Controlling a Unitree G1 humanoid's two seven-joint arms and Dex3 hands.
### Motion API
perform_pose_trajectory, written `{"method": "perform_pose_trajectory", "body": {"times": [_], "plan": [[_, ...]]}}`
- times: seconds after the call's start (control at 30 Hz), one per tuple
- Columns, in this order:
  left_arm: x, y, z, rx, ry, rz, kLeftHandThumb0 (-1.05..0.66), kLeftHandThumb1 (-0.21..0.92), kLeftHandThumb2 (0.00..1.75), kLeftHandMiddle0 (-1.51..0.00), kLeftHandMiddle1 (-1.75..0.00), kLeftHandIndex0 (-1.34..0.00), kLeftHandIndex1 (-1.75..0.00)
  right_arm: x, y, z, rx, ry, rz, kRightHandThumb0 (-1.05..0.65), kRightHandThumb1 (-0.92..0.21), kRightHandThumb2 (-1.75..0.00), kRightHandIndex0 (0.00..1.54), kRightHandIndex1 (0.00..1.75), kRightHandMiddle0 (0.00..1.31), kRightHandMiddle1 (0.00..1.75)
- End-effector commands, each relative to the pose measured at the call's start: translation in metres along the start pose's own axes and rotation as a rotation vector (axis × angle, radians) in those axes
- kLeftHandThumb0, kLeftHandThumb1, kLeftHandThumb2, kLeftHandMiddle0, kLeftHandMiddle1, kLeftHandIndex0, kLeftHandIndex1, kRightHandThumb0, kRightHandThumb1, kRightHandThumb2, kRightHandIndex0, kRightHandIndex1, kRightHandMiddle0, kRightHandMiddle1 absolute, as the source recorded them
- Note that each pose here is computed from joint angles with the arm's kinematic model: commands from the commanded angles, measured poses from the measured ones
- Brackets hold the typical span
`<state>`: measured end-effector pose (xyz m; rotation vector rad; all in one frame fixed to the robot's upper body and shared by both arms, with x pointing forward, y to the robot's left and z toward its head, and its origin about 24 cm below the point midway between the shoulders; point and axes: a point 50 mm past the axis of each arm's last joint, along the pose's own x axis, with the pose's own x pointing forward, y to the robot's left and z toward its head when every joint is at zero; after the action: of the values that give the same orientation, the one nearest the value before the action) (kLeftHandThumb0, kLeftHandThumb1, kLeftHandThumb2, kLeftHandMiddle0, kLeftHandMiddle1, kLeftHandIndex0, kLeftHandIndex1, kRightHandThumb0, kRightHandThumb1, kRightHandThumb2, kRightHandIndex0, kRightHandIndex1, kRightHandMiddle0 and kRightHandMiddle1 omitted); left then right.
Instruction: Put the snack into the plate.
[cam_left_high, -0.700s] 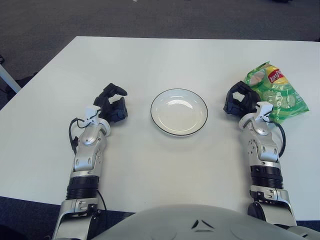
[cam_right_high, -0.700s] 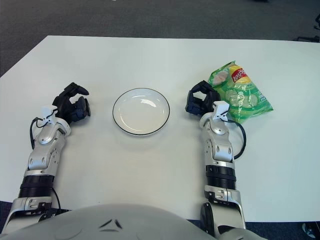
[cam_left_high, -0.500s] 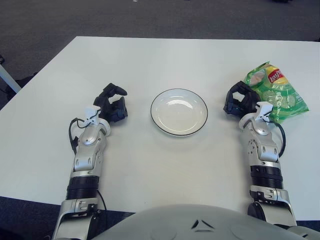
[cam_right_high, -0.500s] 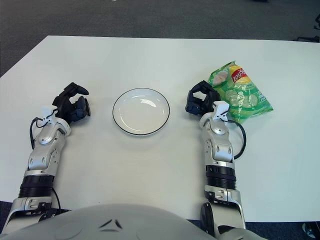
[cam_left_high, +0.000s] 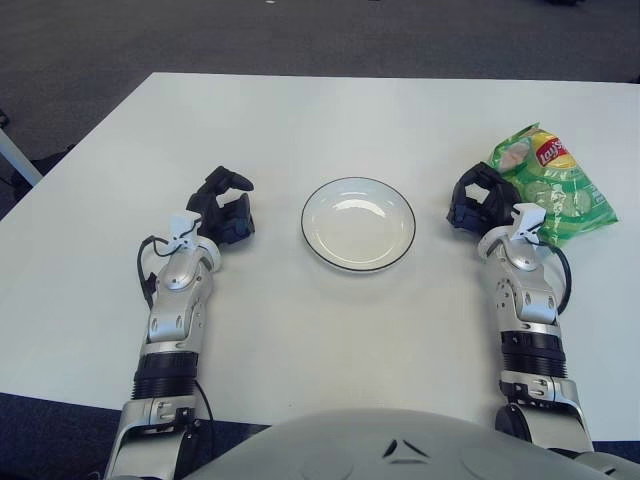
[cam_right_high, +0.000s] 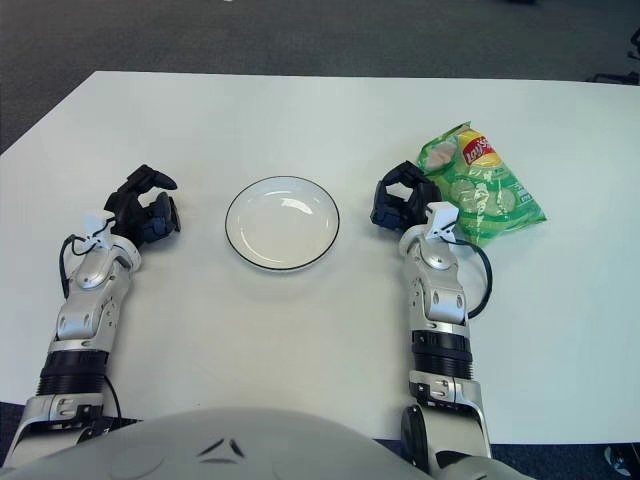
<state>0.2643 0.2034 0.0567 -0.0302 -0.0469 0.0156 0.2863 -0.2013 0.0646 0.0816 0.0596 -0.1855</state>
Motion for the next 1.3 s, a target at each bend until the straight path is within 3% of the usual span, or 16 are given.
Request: {"method": "perform_pose_trajectory", "body": {"times": [0.0, 0.43, 1.03, 1.17, 1.27], "plan": [[-0.025, -0.005, -0.038, -0.065, 0.15, 0.028, -0.43, 0.43, 1.17, -1.11, -1.75, -0.51, -1.75, -0.019, -0.006, -0.044, 0.019, 0.191, -0.03, -0.49, -0.29, -1.35, 1.3, 1.75, 0.64, 1.75], [-0.023, -0.005, -0.038, -0.053, 0.147, 0.017, -0.48, 0.28, 1.35, -1.15, -1.75, -0.63, -1.75, -0.018, -0.006, -0.044, 0.0, 0.173, -0.033, -0.49, -0.29, -1.35, 1.29, 1.75, 0.64, 1.75], [-0.016, -0.002, -0.039, -0.026, 0.142, -0.005, -0.47, 0.31, 1.31, -1.17, -1.75, -0.61, -1.75, -0.017, -0.001, -0.032, -0.123, 0.014, 0.039, -0.49, -0.29, -1.35, 1.28, 1.75, 0.64, 1.75], [-0.014, -0.002, -0.04, -0.025, 0.14, -0.006, -0.47, 0.31, 1.32, -1.17, -1.75, -0.61, -1.75, -0.017, -0.001, -0.026, -0.123, -0.005, 0.056, -0.49, -0.29, -1.35, 1.28, 1.75, 0.64, 1.75], [-0.013, -0.002, -0.041, -0.034, 0.142, -0.009, -0.47, 0.3, 1.32, -1.16, -1.75, -0.61, -1.75, -0.016, 0.0, -0.012, -0.123, -0.035, 0.069, -0.49, -0.29, -1.35, 1.27, 1.75, 0.63, 1.75]]}}
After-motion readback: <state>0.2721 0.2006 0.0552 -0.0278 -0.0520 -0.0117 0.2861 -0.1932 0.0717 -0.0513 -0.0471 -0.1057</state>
